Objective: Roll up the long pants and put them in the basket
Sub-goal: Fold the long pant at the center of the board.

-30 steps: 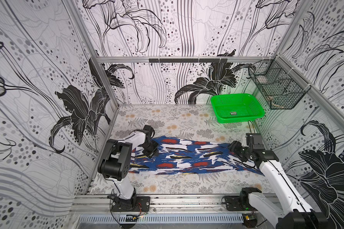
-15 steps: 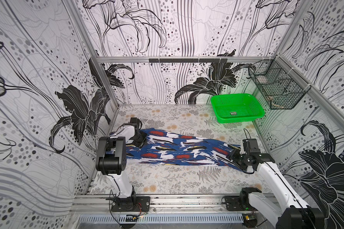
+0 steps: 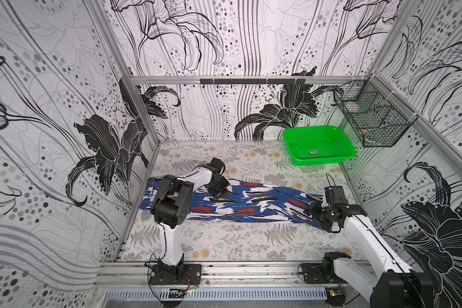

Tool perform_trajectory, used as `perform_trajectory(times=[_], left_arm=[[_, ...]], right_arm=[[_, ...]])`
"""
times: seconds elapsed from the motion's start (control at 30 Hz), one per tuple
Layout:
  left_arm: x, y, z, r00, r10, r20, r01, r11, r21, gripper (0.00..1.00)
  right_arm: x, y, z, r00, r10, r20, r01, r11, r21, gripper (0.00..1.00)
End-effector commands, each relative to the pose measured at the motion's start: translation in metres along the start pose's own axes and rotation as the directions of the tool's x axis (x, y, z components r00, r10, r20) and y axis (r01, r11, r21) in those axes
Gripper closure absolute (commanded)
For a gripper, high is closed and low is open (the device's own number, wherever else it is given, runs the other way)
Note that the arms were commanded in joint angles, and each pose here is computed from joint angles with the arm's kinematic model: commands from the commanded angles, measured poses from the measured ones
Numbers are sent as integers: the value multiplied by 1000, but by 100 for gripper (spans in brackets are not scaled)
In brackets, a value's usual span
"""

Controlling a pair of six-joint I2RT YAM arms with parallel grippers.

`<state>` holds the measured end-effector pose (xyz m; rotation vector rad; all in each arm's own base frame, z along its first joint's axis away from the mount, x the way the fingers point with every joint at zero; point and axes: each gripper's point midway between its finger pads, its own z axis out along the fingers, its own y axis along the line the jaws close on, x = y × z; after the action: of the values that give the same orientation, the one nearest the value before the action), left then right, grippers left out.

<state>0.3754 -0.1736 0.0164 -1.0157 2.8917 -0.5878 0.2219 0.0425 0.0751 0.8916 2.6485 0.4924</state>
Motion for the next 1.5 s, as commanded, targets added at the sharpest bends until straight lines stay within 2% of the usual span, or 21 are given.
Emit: perform_trajectory(times=[0.0,0.2,0.47,0.87,1.3,1.37,1.47], left_arm=[[2,22,23,1000,-9,-7,9,998,-66,100],[-19,49,13,996,-85,36,88,993,-81,100],[-54,75,-15,982,-152,109,160,985,-65,100],[-56,59,-14,985,-149,85,149,989,4,100],[-48,60,-13,985,-155,76,154,988,23,100],[-47,60,-14,985,-155,76,154,988,25,100],[-46,60,-17,985,-151,80,149,988,26,100]], right_arm=[[-5,-3,0,1000,28,9,-29,999,23,41],[-8,-31,2,995,97,-33,-89,980,177,42],[0,-36,-3,982,182,-46,-171,969,176,45],[24,-42,17,965,224,-137,-202,967,153,49],[-2,-45,33,979,185,-90,-163,964,212,53],[-5,-47,35,981,181,-77,-160,962,221,58],[-11,-51,37,984,170,-48,-154,959,239,73]])
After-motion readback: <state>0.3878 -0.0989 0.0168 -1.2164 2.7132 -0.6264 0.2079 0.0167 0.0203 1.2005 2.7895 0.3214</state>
